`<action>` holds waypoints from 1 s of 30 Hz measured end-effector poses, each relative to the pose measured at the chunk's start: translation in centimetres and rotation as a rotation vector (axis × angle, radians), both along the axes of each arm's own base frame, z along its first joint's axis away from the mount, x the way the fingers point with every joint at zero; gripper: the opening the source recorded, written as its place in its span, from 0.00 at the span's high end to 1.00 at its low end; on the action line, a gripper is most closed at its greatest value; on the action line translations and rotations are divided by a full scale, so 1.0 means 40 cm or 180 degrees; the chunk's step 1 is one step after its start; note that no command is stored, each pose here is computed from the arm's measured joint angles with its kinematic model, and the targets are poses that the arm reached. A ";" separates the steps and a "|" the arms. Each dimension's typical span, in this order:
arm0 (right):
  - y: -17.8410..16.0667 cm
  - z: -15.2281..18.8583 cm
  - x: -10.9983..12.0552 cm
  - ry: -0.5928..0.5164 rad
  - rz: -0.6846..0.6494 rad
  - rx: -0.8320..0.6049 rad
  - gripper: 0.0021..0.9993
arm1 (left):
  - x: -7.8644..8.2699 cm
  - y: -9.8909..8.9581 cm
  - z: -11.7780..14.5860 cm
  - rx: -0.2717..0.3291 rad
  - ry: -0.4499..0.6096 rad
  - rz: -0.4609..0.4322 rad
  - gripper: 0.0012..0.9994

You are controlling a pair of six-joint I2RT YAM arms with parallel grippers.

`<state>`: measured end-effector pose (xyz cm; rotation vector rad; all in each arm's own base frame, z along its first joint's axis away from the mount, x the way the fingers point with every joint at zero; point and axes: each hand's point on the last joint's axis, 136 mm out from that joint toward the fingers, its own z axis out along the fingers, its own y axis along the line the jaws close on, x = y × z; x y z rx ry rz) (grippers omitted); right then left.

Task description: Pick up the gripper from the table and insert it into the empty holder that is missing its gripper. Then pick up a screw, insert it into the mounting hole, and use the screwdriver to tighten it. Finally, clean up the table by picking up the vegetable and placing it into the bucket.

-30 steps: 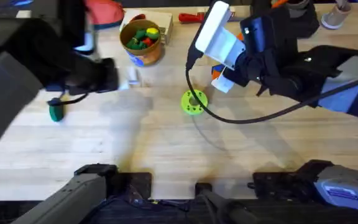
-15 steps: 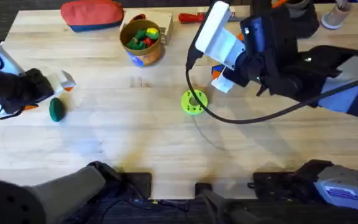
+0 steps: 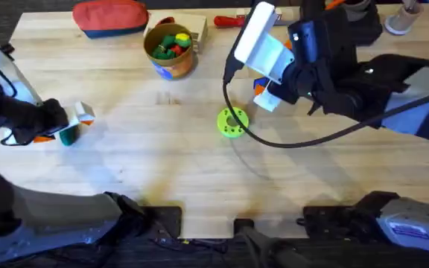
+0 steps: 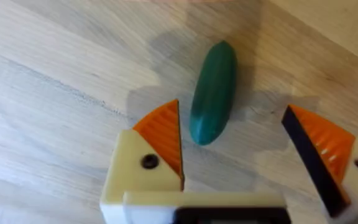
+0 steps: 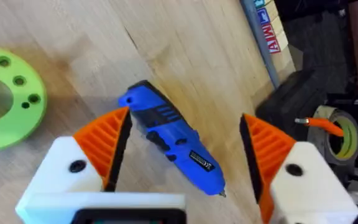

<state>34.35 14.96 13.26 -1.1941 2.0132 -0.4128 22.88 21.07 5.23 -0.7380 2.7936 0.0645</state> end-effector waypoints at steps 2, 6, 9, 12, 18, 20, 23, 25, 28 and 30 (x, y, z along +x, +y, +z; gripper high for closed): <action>-0.004 -0.002 -0.001 0.0015 -0.0012 -0.0009 0.01 | -0.003 -0.003 -0.023 -0.0058 0.0073 -0.0046 0.03; -0.010 -0.005 -0.001 0.0030 -0.0030 -0.0019 0.01 | -0.005 -0.003 -0.035 -0.0076 0.0112 -0.0081 0.11; -0.011 -0.005 -0.001 0.0030 -0.0031 -0.0019 0.01 | -0.002 0.005 -0.034 -0.0036 0.0098 -0.0091 0.39; -0.011 -0.005 -0.001 0.0031 -0.0030 -0.0019 0.01 | -0.004 0.008 -0.033 -0.0028 0.0097 -0.0091 0.71; -0.011 -0.005 -0.001 0.0033 -0.0031 -0.0019 0.01 | -0.001 0.011 -0.027 -0.0006 0.0075 -0.0093 0.97; -0.011 -0.005 -0.001 0.0033 -0.0030 -0.0021 0.01 | 0.000 0.012 -0.022 -0.0002 0.0058 -0.0059 0.97; -0.011 -0.005 -0.001 0.0033 -0.0031 -0.0020 0.01 | 0.015 0.006 0.007 0.0005 -0.0094 0.0027 0.97; -0.011 -0.005 -0.001 0.0033 -0.0031 -0.0019 0.01 | 0.055 -0.010 0.050 -0.0012 -0.0391 0.0016 0.97; -0.011 -0.005 -0.001 0.0033 -0.0031 -0.0019 0.01 | 0.145 -0.051 0.130 -0.0056 -0.0946 -0.0130 0.97; -0.011 -0.005 -0.001 0.0032 -0.0031 -0.0019 0.01 | 0.215 -0.099 0.187 -0.0142 -0.1323 -0.0289 0.97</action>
